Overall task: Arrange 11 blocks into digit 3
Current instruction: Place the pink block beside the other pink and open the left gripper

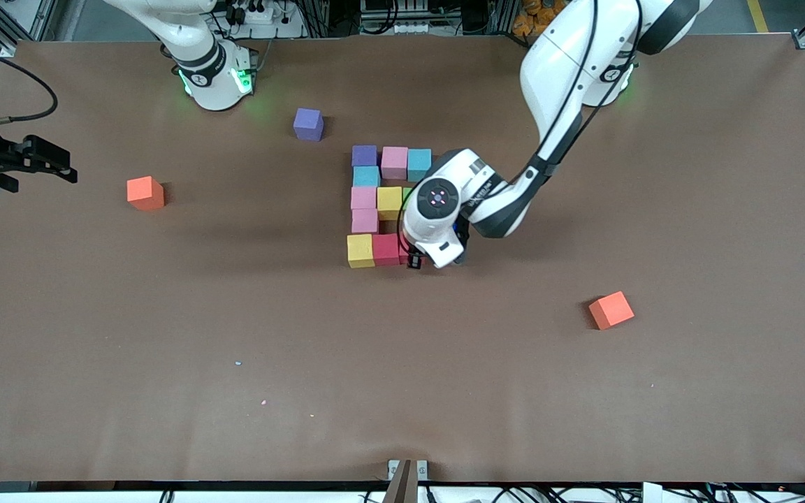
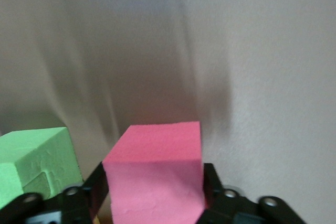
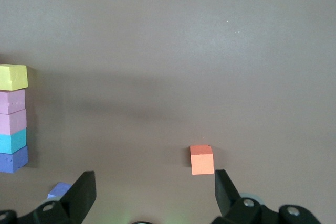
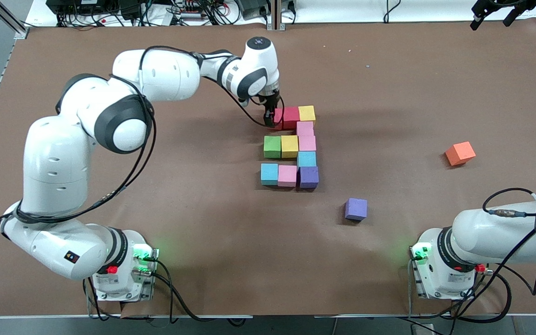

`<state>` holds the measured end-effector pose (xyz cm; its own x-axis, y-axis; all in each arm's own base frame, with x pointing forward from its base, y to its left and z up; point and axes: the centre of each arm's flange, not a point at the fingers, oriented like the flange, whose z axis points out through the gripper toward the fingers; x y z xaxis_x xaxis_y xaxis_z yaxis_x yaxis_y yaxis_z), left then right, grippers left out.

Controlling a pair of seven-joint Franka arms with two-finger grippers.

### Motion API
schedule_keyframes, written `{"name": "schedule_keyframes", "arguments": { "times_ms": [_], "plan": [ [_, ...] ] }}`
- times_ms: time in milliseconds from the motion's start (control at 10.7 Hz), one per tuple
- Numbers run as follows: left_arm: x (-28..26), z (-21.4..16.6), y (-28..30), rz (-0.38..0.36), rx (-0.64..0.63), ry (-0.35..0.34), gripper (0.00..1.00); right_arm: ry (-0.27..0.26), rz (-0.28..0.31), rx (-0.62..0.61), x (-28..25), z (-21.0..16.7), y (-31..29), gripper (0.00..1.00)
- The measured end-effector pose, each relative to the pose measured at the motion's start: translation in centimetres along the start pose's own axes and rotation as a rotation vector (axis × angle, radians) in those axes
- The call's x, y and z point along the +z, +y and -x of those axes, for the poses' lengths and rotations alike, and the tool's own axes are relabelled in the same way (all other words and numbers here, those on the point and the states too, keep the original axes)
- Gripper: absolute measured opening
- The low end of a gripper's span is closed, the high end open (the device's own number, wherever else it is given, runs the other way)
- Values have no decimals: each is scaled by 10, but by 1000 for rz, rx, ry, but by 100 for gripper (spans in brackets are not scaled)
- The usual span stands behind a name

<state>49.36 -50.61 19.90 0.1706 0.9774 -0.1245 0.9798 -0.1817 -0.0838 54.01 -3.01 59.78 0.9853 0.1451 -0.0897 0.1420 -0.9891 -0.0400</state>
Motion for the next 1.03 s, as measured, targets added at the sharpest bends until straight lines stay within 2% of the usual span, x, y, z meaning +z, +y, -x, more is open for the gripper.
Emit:
{"name": "schedule_keyframes", "arguments": {
  "times_ms": [93, 559, 839, 1025],
  "plan": [
    [-5, 3, 2, 11, 4, -2, 99, 0, -1, 0, 0, 0, 0, 100],
    [-86, -13, 20, 64, 50, 22, 100, 2, -3, 0, 0, 0, 0, 100],
    [-164, -22, 15, 97, 158, 46, 100, 2, -4, 0, 0, 0, -1, 100],
    [-220, -37, 13, 144, 252, 68, 100, 3, -4, 0, 0, 0, -1, 100]
  ]
}}
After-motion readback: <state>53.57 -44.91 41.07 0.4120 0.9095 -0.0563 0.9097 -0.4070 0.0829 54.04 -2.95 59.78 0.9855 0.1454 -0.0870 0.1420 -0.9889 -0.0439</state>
